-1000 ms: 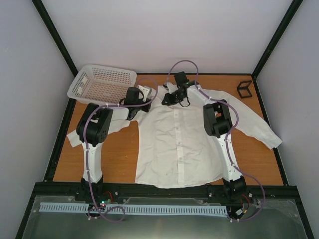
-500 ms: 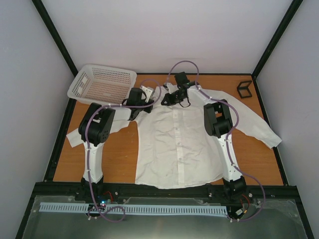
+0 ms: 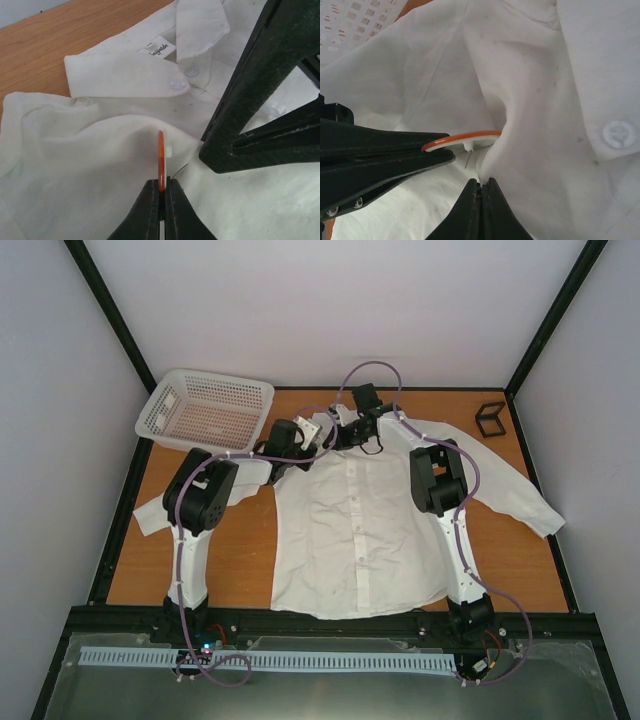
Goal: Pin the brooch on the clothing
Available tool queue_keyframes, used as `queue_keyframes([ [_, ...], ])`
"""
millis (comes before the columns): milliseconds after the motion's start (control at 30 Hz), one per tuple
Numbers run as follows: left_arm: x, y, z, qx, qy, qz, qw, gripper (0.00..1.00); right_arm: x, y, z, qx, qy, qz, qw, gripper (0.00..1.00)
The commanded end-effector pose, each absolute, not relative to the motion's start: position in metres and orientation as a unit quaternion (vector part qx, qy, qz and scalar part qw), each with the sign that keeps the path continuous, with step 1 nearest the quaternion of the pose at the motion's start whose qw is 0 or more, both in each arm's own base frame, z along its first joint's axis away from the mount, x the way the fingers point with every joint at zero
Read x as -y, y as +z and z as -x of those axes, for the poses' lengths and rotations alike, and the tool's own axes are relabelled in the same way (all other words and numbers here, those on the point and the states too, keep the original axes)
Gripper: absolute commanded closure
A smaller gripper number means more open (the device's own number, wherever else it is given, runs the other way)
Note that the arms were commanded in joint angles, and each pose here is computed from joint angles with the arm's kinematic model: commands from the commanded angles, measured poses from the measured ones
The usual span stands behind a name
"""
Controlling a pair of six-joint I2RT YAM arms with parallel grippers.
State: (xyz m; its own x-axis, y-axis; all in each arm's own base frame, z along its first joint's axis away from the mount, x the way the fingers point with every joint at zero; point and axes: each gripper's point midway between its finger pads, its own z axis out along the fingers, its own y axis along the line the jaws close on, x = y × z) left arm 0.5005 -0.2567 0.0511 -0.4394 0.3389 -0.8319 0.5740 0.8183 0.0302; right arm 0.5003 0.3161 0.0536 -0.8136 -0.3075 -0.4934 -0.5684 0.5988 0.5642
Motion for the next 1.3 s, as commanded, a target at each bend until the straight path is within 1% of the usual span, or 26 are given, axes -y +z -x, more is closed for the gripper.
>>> queue_keyframes([
  [0,0.263,0.055,-0.511,-0.83,-0.111,-0.286,0.466,0.99,-0.319,0.083,-0.503,-0.863,0.387,0.257,0.2,0.97],
  [733,0.261,0.043,-0.512,-0.83,-0.053,-0.323,0.451,0.99,-0.323,0.091,-0.503,-0.852,0.405,0.262,0.203,0.97],
  [1033,0.277,0.058,-0.495,-0.804,-0.101,-0.356,0.465,0.99,-0.321,0.087,-0.509,-0.856,0.403,0.254,0.203,0.97],
  [1267,0.281,0.075,-0.49,-0.792,-0.123,-0.356,0.481,0.99,-0.32,0.077,-0.509,-0.86,0.399,0.251,0.197,0.97],
])
